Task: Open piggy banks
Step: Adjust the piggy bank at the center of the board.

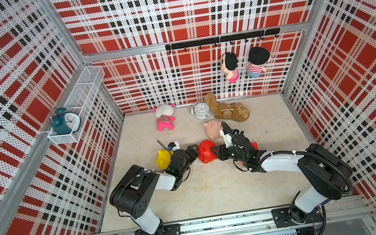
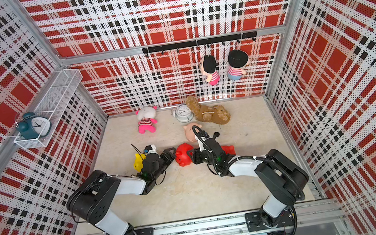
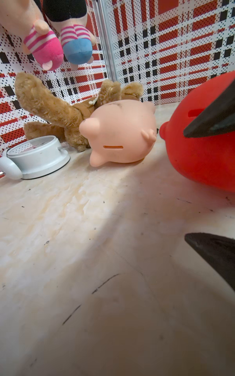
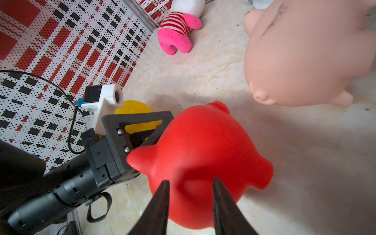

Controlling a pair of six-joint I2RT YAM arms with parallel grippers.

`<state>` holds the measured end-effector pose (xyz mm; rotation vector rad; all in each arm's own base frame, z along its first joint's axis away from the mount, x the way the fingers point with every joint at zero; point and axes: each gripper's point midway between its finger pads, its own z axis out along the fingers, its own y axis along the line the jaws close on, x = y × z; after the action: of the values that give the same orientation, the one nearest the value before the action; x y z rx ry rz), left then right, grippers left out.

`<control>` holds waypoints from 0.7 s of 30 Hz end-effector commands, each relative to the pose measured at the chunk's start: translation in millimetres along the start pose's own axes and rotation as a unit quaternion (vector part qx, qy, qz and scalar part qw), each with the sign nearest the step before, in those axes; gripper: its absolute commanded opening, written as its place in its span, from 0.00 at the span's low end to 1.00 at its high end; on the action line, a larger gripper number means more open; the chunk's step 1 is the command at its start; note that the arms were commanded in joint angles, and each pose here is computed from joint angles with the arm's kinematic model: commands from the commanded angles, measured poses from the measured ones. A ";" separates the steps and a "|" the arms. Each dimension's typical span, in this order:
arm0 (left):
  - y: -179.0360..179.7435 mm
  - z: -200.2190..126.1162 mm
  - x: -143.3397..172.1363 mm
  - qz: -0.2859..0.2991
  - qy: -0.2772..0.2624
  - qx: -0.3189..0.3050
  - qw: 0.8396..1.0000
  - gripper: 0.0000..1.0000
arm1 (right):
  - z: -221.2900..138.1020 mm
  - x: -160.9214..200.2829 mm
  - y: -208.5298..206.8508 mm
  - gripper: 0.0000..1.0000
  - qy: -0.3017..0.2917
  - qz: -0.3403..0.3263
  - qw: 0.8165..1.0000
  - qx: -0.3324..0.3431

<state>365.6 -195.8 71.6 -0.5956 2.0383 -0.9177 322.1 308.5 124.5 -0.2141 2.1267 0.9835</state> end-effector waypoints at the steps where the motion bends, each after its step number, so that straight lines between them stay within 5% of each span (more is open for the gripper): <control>1: 0.2 -7.8 -11.6 0.023 -0.012 -0.014 1.000 0.81 | -1.9 -9.1 12.1 0.38 -0.013 -0.007 1.000 -0.017; 10: -15.1 -11.3 -37.0 0.073 -0.026 -0.033 0.996 0.90 | -21.9 -20.6 20.3 0.46 -0.033 -0.016 0.999 -0.020; 21: -23.0 1.7 -29.8 0.127 0.031 -0.073 0.989 0.93 | -22.2 -7.2 -6.9 0.49 -0.019 -0.010 1.000 0.007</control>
<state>387.6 -188.2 110.6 -0.4434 2.1016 -0.7247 314.7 292.6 140.7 -0.2059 2.0847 0.9786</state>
